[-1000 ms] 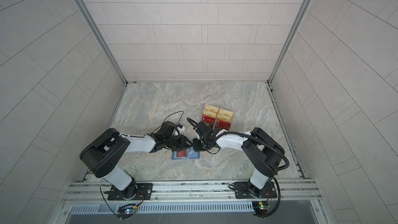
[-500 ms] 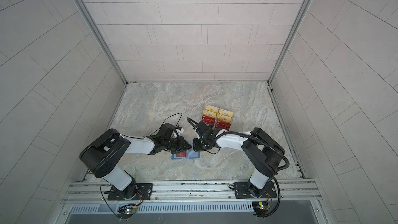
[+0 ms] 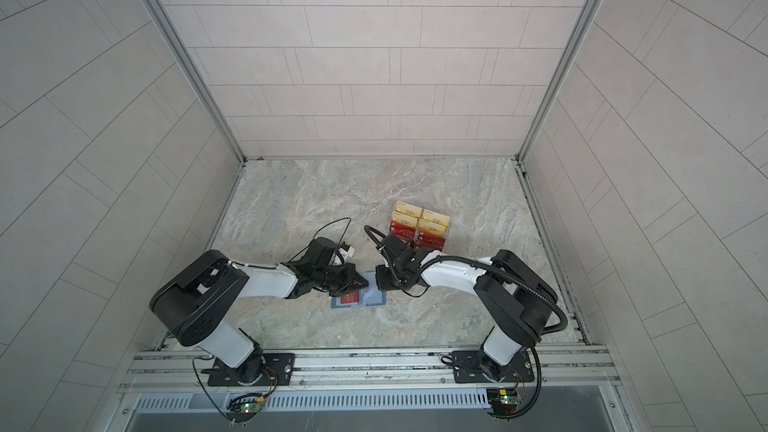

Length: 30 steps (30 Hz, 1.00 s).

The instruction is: Put the credit cards into the card holder

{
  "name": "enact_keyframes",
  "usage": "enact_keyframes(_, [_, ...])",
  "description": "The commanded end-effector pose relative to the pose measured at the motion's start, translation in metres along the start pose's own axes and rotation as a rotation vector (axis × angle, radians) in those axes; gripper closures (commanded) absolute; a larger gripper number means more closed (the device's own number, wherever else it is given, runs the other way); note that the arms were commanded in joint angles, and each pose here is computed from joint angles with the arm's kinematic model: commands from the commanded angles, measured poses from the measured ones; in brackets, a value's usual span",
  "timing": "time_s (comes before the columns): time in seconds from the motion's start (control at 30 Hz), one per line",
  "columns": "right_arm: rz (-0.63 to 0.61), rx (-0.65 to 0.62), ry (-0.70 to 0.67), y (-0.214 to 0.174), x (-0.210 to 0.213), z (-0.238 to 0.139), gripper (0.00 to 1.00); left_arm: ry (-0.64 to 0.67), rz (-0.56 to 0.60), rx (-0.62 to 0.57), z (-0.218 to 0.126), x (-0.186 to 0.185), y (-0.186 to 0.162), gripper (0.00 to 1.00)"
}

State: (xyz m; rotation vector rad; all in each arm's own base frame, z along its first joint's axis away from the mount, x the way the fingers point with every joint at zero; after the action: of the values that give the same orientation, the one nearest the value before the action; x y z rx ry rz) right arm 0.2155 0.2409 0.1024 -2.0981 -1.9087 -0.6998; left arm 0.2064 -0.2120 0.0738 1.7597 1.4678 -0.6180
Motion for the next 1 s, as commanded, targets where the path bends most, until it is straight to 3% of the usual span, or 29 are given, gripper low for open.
enact_keyframes(0.0, [0.026, -0.026, -0.025, 0.0, -0.007, -0.005, 0.74, -0.031, 0.032, -0.022, -0.006, -0.005, 0.001, 1.0])
enact_keyframes(0.97, [-0.02, 0.01, 0.033, 0.0, 0.012, -0.006, 0.74, -0.068, 0.06, -0.048, -0.019, -0.003, -0.005, 1.0])
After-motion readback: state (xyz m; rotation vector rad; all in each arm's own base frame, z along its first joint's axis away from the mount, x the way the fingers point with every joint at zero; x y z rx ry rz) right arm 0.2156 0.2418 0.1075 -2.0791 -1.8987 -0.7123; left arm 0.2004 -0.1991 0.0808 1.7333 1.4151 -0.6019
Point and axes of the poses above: each gripper's point midway between its finger pads, its own z axis out along the fingers, its own x axis along the line the jaws close on, y = z × x, the point moved 8 cm from there along -z, back along the fingers, and after that the axes turned 14 degrees about z, right-handed, at the moved point
